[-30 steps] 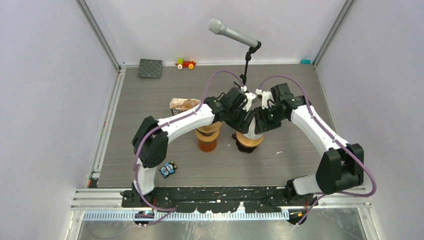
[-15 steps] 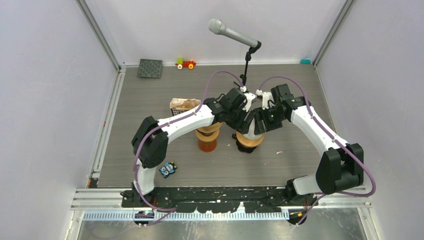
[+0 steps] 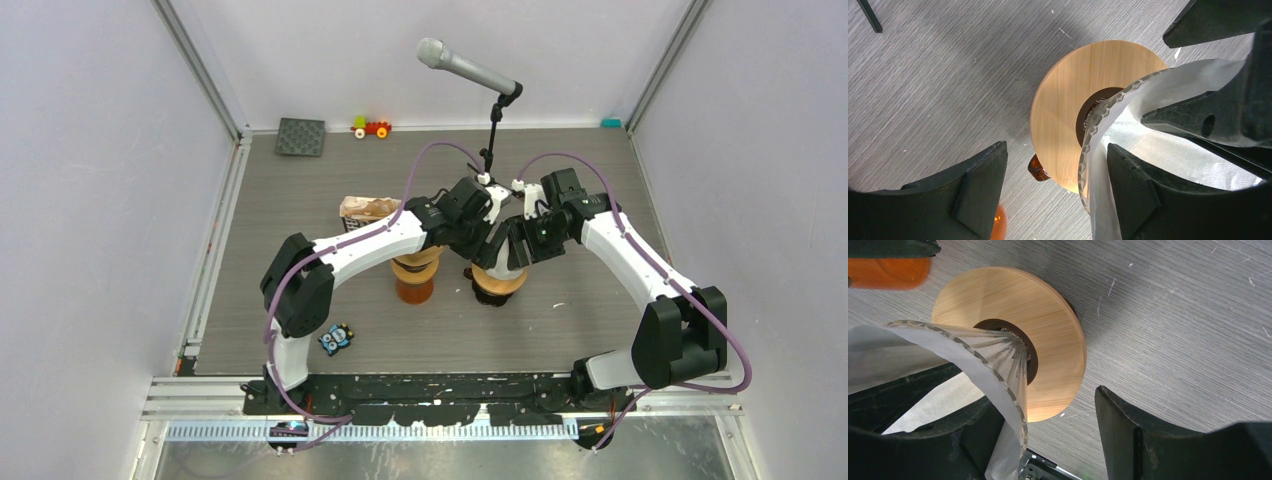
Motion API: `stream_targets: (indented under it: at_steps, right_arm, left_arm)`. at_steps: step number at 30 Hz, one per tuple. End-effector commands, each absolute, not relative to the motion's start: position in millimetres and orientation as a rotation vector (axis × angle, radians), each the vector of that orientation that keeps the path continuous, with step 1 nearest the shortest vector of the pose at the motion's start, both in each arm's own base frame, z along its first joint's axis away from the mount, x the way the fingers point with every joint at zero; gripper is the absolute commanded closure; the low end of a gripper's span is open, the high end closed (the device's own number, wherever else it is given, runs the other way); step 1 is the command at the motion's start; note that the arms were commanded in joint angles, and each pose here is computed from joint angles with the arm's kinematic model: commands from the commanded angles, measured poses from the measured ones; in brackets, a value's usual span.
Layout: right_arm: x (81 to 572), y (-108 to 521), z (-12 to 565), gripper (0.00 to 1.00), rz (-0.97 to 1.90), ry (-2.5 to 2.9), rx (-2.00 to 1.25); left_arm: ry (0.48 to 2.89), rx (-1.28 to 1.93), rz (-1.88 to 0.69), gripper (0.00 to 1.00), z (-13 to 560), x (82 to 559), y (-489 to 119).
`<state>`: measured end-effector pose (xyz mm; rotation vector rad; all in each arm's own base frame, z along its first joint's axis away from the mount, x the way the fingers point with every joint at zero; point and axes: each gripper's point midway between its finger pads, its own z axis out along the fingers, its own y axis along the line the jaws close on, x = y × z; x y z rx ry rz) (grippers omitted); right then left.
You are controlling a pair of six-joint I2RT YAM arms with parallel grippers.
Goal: Place the coffee filter in the dripper
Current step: Place the coffee filter in the coffee dripper.
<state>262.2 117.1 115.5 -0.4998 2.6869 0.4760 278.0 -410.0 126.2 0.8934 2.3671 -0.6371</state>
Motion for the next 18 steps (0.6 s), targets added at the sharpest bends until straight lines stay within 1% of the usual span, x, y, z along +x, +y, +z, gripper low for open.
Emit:
stream_targets:
  at_steps: [1, 18]
  right_arm:
    - [265, 115, 120, 0.34, 0.458, 2.661, -0.492]
    - [266, 111, 110, 0.34, 0.430, 2.684, -0.480]
  left_arm:
    - [2.339, 0.876, -0.635, 0.25, 140, 279, -405]
    - [2.377, 0.851, -0.667, 0.23, 127, 284, -409]
